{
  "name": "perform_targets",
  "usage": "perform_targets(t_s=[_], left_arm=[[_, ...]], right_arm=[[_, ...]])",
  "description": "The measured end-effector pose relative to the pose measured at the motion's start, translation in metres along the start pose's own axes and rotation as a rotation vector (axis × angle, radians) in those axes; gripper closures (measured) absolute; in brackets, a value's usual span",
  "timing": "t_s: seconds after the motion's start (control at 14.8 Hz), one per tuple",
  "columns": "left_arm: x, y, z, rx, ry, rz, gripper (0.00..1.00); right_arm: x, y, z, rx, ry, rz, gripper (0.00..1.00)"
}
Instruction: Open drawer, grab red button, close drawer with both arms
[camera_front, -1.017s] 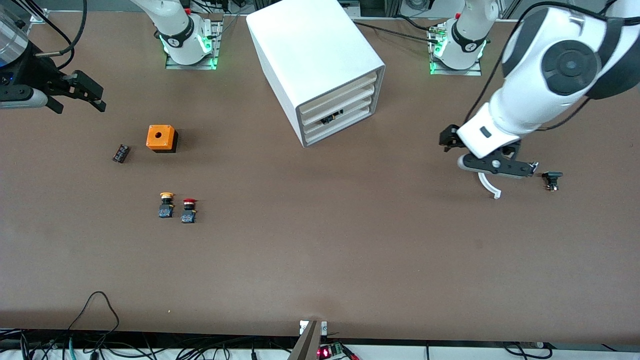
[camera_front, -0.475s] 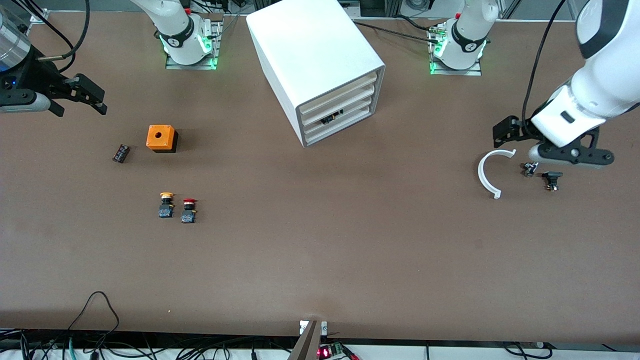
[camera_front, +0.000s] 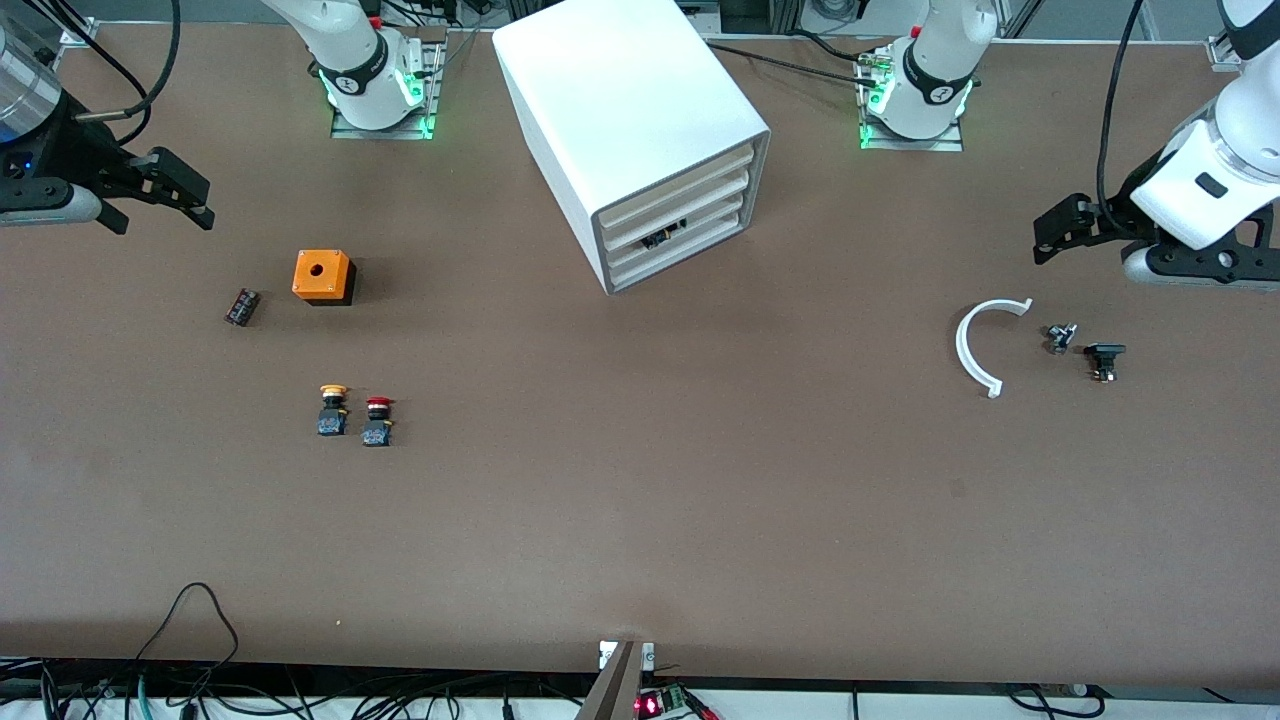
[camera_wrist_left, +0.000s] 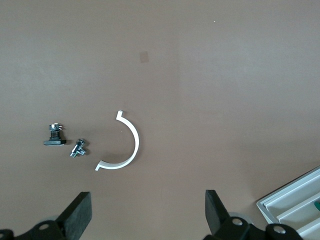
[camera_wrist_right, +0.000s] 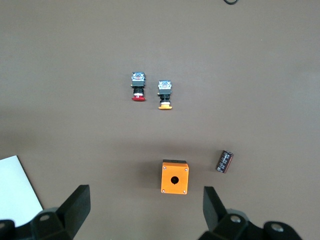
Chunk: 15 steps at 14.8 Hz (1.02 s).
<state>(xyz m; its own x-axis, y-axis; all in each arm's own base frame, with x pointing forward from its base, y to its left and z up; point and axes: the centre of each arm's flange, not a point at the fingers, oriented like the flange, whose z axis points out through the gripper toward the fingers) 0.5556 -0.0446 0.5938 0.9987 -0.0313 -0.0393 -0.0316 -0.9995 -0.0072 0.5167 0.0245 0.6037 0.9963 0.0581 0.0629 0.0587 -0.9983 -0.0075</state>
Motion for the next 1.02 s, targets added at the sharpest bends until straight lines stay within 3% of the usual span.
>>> perform_targets(t_s=[0.2, 1.02], left_arm=[[0.0004, 0.0043, -0.0006, 0.031, 0.008, 0.015, 0.0], [0.0002, 0.0094, -0.0011, 0.032, 0.011, 0.024, 0.0]], right_arm=[[0.0002, 0.0, -0.0009, 0.0, 0.002, 0.0, 0.0], [0.002, -0.0001, -0.0028, 0.0, 0.007, 0.0, 0.0]])
